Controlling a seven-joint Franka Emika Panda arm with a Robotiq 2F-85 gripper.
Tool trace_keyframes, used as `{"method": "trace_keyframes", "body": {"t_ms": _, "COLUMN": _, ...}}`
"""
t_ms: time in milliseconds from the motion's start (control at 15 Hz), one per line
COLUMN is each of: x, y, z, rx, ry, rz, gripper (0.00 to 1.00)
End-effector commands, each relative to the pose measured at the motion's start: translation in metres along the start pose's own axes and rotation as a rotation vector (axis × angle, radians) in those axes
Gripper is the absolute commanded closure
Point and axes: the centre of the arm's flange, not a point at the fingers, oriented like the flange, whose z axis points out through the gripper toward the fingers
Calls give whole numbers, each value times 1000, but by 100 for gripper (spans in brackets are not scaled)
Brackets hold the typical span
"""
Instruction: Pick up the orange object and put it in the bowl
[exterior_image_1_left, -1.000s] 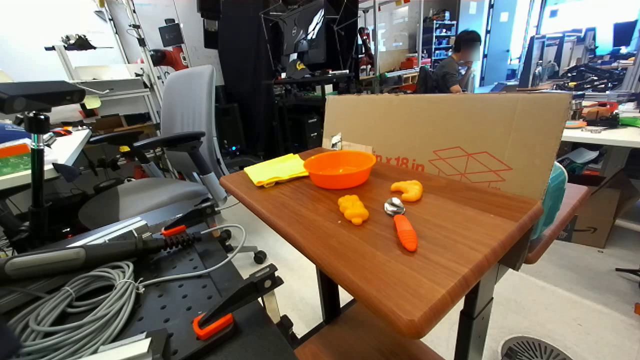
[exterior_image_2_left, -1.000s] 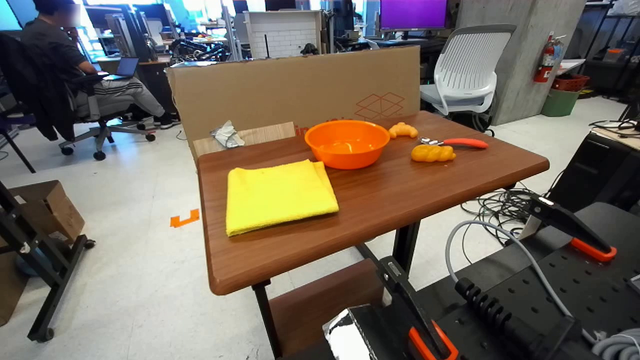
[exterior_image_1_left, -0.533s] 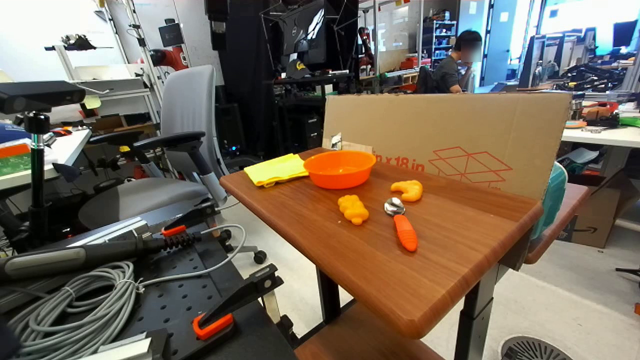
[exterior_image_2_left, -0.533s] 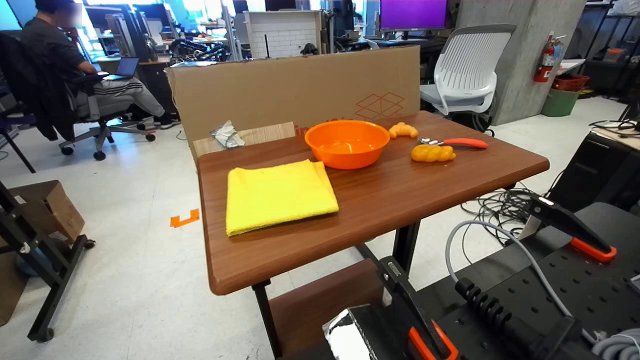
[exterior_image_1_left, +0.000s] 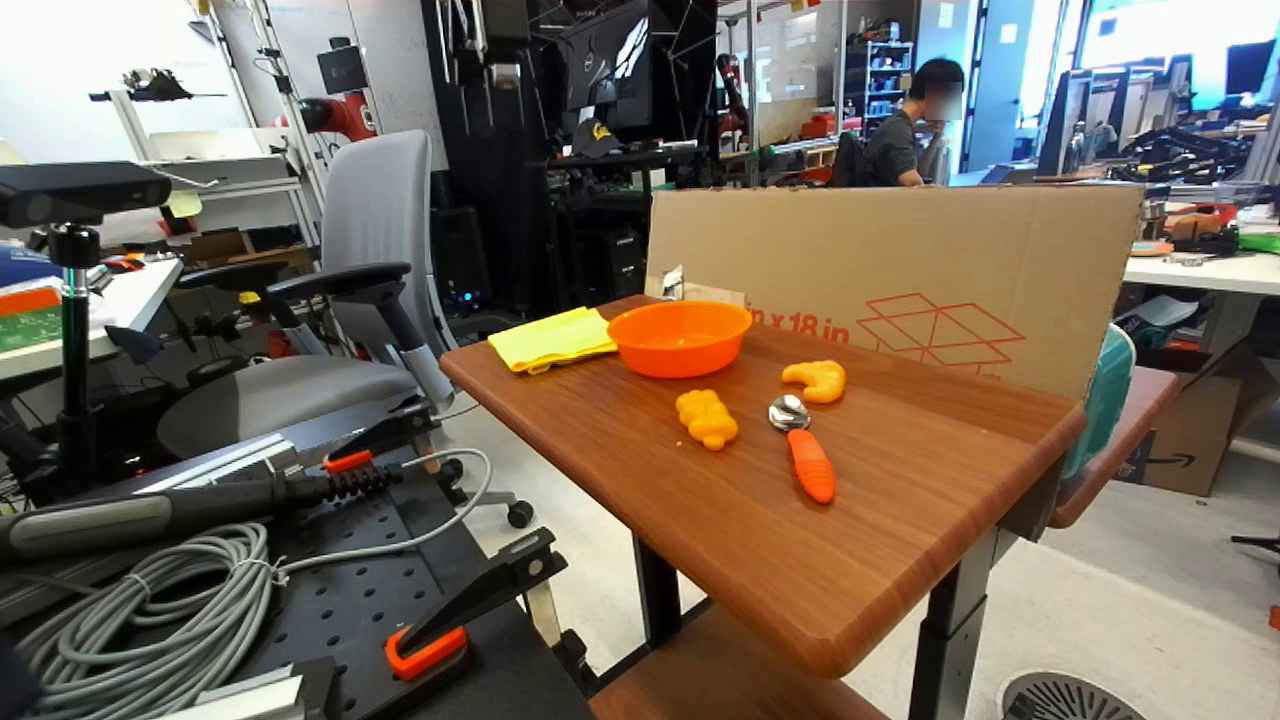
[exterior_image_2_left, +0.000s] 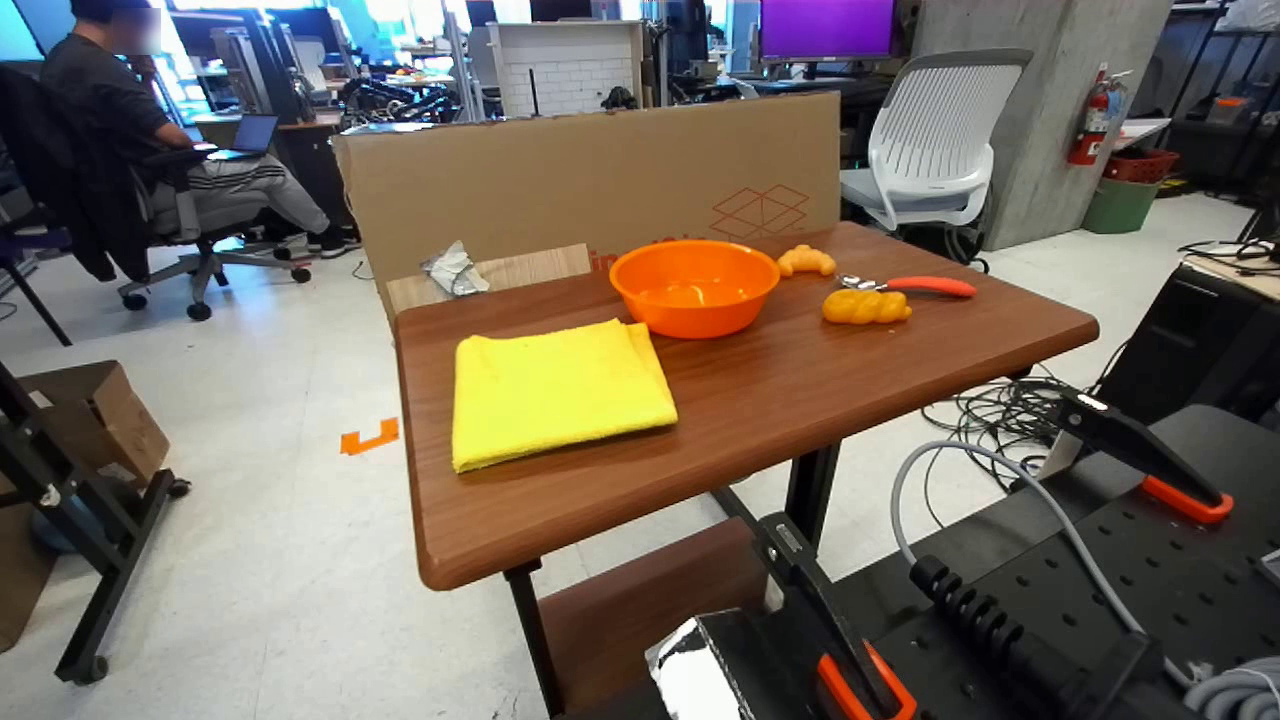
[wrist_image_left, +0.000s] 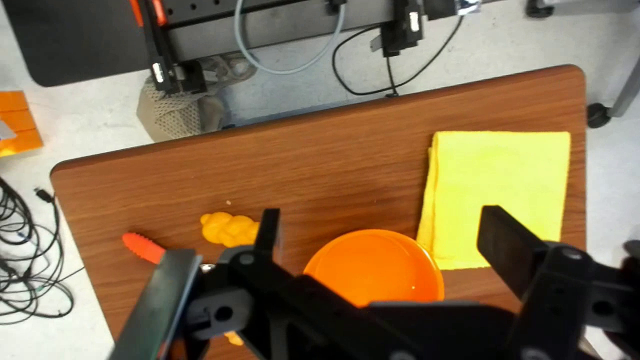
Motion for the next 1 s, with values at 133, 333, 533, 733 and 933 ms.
{"method": "trace_keyframes", "body": {"t_ms": 133, "x": 21, "y": 30, "z": 23, "rx": -190, "ry": 26, "rz": -219, "gripper": 0}}
{"method": "trace_keyframes", "body": {"t_ms": 333, "x": 32, "y": 49, "z": 36, "rx": -279, "ry": 7, "rz": -355, "gripper": 0}}
{"method": "trace_keyframes", "body": {"t_ms": 533, "x": 40, "y": 67, "z": 47, "rx": -330, "ry": -20, "rz": -493, "gripper": 0}}
{"method": "trace_keyframes", "body": {"t_ms": 733, "x": 51, "y": 79, "z": 59, "rx": -344, "ry": -45, "rz": -634, "gripper": 0}}
{"method": "trace_keyframes", "body": {"t_ms": 933, "x": 64, "y": 83, "z": 77, "rx": -313, "ry": -70, "rz": -788, "gripper": 0}}
